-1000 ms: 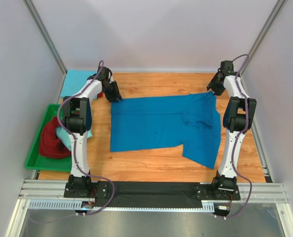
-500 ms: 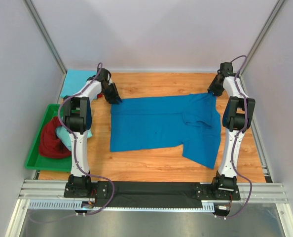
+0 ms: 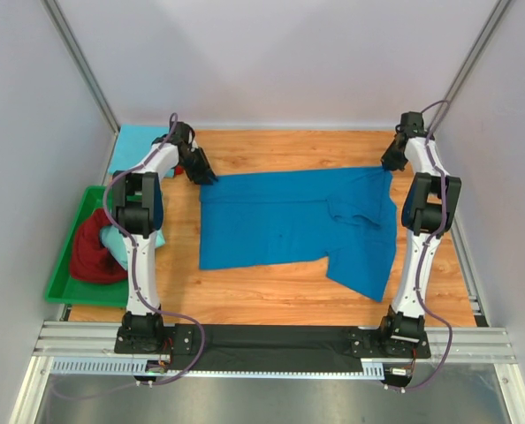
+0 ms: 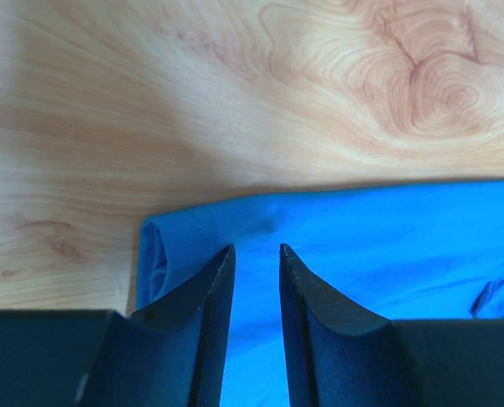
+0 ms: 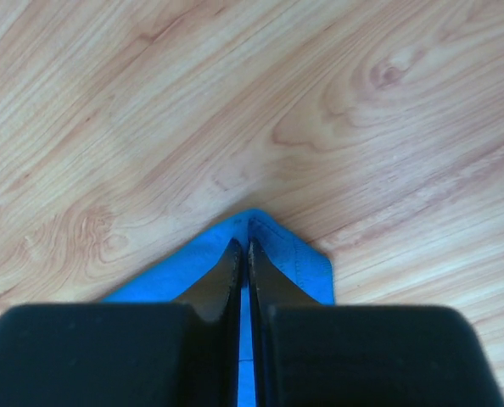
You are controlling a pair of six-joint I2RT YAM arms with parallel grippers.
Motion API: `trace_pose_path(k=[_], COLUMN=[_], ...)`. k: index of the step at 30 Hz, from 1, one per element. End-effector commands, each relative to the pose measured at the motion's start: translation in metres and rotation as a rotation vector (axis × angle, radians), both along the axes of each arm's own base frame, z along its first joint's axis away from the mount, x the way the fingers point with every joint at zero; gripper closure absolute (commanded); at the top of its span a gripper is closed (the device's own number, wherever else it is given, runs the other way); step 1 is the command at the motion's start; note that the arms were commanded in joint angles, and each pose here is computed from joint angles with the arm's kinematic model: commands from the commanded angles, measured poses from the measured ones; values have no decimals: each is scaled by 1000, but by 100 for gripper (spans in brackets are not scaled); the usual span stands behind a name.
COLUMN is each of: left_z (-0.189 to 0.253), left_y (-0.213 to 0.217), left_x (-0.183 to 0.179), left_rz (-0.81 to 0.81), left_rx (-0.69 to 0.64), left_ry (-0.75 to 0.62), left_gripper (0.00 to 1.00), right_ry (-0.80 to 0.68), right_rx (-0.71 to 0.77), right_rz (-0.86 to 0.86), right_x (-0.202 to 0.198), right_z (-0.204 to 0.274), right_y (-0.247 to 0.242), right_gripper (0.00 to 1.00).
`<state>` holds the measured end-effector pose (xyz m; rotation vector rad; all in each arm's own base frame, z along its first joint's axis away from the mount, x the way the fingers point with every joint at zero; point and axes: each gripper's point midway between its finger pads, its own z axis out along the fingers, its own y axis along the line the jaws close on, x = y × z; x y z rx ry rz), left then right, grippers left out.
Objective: Fold and stack the t-shirts
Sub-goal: Fold the tshirt
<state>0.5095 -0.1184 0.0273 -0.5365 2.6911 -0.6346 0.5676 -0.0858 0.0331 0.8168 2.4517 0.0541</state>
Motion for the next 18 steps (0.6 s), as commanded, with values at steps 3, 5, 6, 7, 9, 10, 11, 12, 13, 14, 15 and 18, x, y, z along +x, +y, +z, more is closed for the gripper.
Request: trace_pose_path(k=[3,5,6,7,9,10,11,12,13,14,15,18], left_z=[-25,-21,-24,-25,-21,-19,-4,-7,0,14,24,57], left_y=[13,12,12,12,10,9,9,9,9,9,8,11], left_x=[7,13,15,18,30,35,50,50,55,64,66,64], left_rz=[41,35,32,30,9,0,-6,-15,-19,-17,-21,-20], left_rx=[22,18,18,20,14,13,15,20,21,21,21,45], left_ry=[44,26,28,22,-15,-28,-79,-68,-85,-121,-139,-186], left_gripper=[64,64,64,64,64,63,61,60,59,54,52,41], right_ry=[-85,-96,-98,-116,-124,-153,-164,-172,-198,-208,-222,-236], right_rx=[16,30,36,72,105,112,125,137,137,142,147,132], right_rz=[-47,-51,-60,-56,-54,-57,-65,-62,-61,-63,-58,-65], right_x=[19,23,25,30,35,42,46,50,57,59,62,62], right_z=[15,14,11,12,7,14,16,17,27,31,36,56], right_y=[-18,-16,-16,-11,-5,-5,-4,-2,-3,-2,-1,-3], right_gripper=[100,100,100,100,100,100,100,100,100,99,97,83])
